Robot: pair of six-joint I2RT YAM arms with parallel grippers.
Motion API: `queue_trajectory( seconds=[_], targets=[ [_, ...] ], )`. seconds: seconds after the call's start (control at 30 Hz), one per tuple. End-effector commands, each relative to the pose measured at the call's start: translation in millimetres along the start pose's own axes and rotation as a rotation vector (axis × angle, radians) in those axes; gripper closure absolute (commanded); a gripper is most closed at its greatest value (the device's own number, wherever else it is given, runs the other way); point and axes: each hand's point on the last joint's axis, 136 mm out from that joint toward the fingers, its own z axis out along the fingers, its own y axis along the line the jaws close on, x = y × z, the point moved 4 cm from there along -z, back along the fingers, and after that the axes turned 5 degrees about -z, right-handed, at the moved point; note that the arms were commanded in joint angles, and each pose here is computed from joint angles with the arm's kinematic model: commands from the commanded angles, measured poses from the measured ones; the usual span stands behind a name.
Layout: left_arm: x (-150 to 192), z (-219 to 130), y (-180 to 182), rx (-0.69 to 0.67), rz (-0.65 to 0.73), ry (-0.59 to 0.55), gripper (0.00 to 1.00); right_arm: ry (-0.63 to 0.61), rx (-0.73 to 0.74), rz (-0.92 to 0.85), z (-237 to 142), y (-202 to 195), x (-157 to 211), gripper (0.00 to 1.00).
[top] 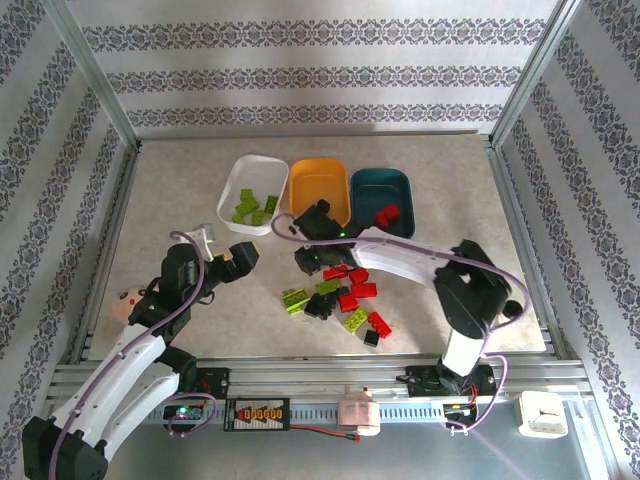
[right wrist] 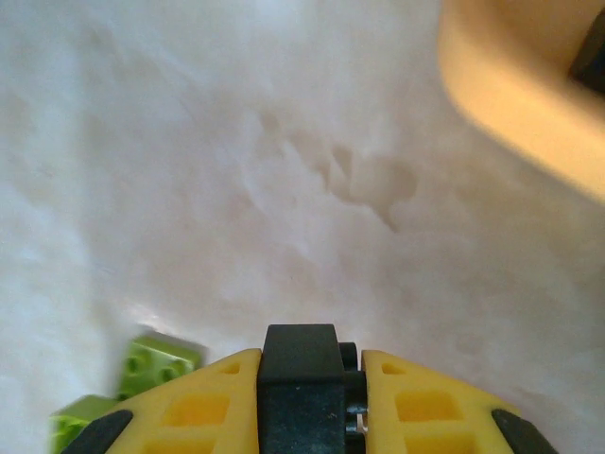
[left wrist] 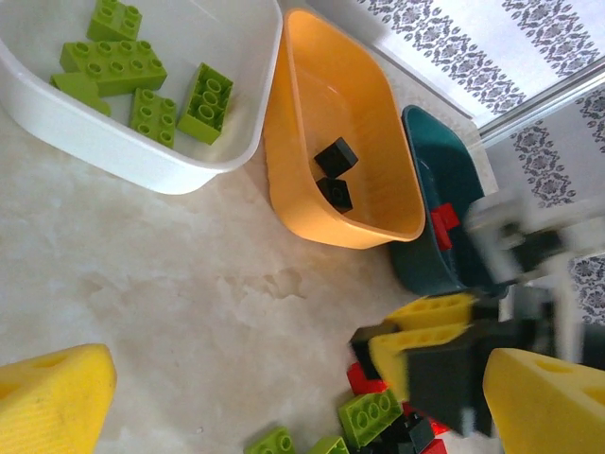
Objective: Sort the legos into containers by color
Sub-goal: Pick up the lego from the center of the table, then place the lego in the container.
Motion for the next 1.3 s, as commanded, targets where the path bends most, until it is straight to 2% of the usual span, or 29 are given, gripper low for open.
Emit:
queue_trajectory(
  seconds=[0.0, 0.13, 0.27, 0.4, 0.43, 0.5, 0.57, 0.67, 0.8, 0.93, 1.13, 1.27],
  targets=[
    [-8.3, -2.6, -8.0, 0.013, 0.038, -0.004, 0.00, -0.181, -0.006, 0.078, -40.7, -22.4, -42.9, 0.81],
    [-1.0, 5.7, -3.7, 0.006, 0.023, 0.041, 0.00, -0.212, 0.047, 0.162, -42.7, -61.4, -66.8, 0.81],
    [7.1, 15.1, -5.9, 0.032, 0.011, 0.110, 0.01, -0.177, 0.083, 0.244, -15.8, -96.6, -77.0, 0.81],
    [18.9, 25.9, -10.3, 0.057, 0.013, 0.214, 0.06, -0.139, 0.103, 0.269, 9.5, -112.7, -84.4, 0.79],
    [22.6, 28.4, -11.9, 0.061, 0.019, 0.241, 0.07, -0.134, 0.107, 0.271, 13.4, -114.4, -86.6, 0.76],
    [31.4, 33.9, -14.7, 0.055, 0.044, 0.297, 0.08, -0.122, 0.118, 0.280, 21.9, -120.0, -89.7, 0.56],
    [40.8, 39.2, -17.4, 0.043, 0.079, 0.352, 0.10, -0.120, 0.114, 0.287, 24.1, -124.0, -93.9, 0.42],
    [55.9, 46.3, -21.6, 0.018, 0.137, 0.437, 0.12, -0.145, 0.099, 0.293, 14.8, -124.2, -96.8, 0.35],
    [77.3, 53.9, -25.5, -0.022, 0.225, 0.532, 0.13, -0.178, 0.083, 0.291, -3.5, -119.0, -87.3, 0.33],
    [100.8, 58.5, -26.2, -0.072, 0.335, 0.590, 0.12, -0.173, 0.075, 0.298, -12.3, -115.0, -61.3, 0.32],
    [129.6, 64.0, -24.4, -0.151, 0.558, 0.655, 0.12, -0.179, 0.068, 0.313, -24.9, -111.1, -28.6, 0.32],
    [143.6, 73.1, -12.8, -0.231, 0.625, 0.718, 0.20, -0.181, 0.069, 0.319, -29.7, -110.8, -19.3, 0.32]
  ],
)
